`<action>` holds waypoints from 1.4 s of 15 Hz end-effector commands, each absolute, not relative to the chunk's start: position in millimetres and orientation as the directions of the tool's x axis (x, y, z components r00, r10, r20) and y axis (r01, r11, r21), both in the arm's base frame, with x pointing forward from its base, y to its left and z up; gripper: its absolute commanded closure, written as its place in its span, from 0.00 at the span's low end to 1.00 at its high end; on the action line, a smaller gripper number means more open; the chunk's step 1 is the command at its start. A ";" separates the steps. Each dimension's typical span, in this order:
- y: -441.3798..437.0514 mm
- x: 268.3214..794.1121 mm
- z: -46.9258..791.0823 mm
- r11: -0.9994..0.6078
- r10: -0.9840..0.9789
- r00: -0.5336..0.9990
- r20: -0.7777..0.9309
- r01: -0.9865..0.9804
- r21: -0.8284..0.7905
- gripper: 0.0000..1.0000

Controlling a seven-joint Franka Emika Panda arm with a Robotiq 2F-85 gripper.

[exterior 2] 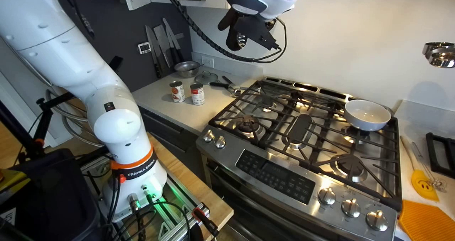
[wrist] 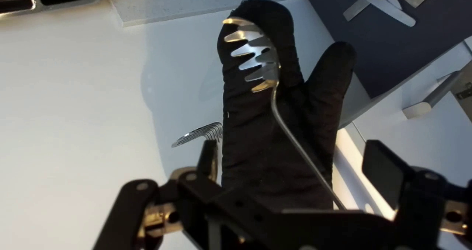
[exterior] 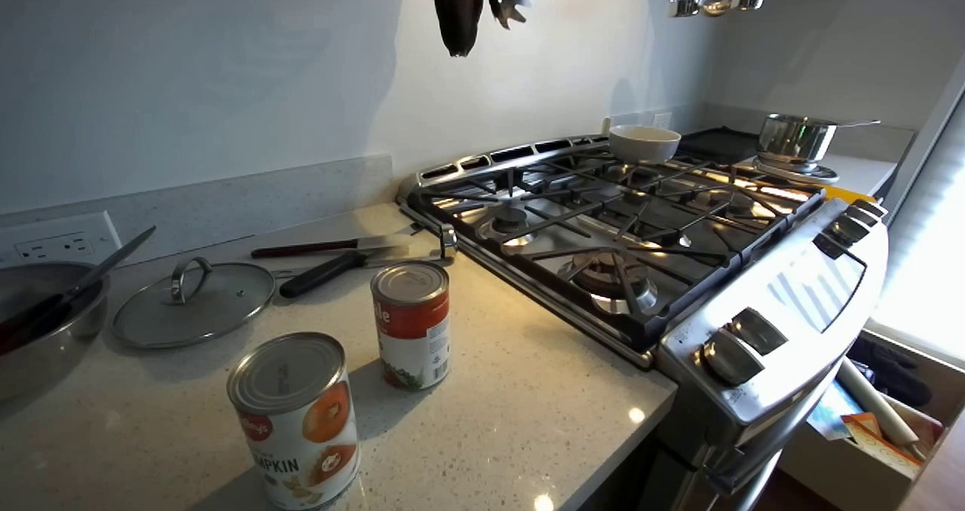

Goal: Hang the kitchen mitt on the hook

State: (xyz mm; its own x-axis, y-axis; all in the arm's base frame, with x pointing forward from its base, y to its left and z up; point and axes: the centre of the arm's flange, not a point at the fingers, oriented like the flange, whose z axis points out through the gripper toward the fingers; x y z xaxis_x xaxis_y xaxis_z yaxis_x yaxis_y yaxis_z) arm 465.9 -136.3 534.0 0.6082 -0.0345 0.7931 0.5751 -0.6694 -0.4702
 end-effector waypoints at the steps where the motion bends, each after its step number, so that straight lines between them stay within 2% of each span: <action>1: -116.5 434.2 545.7 -0.730 -0.046 0.626 0.778 0.511 -0.454 0.00; 15: -87.9 392.3 595.0 -0.878 -0.043 0.598 0.801 0.360 -0.316 0.00; 17: -89.0 388.5 596.7 -0.898 0.036 0.588 0.808 0.375 -0.232 0.00; 18: -94.6 403.1 599.8 -0.878 -0.010 0.585 0.811 0.383 -0.287 0.00; 21: -93.2 398.6 602.0 -0.888 0.025 0.581 0.813 0.387 -0.249 0.00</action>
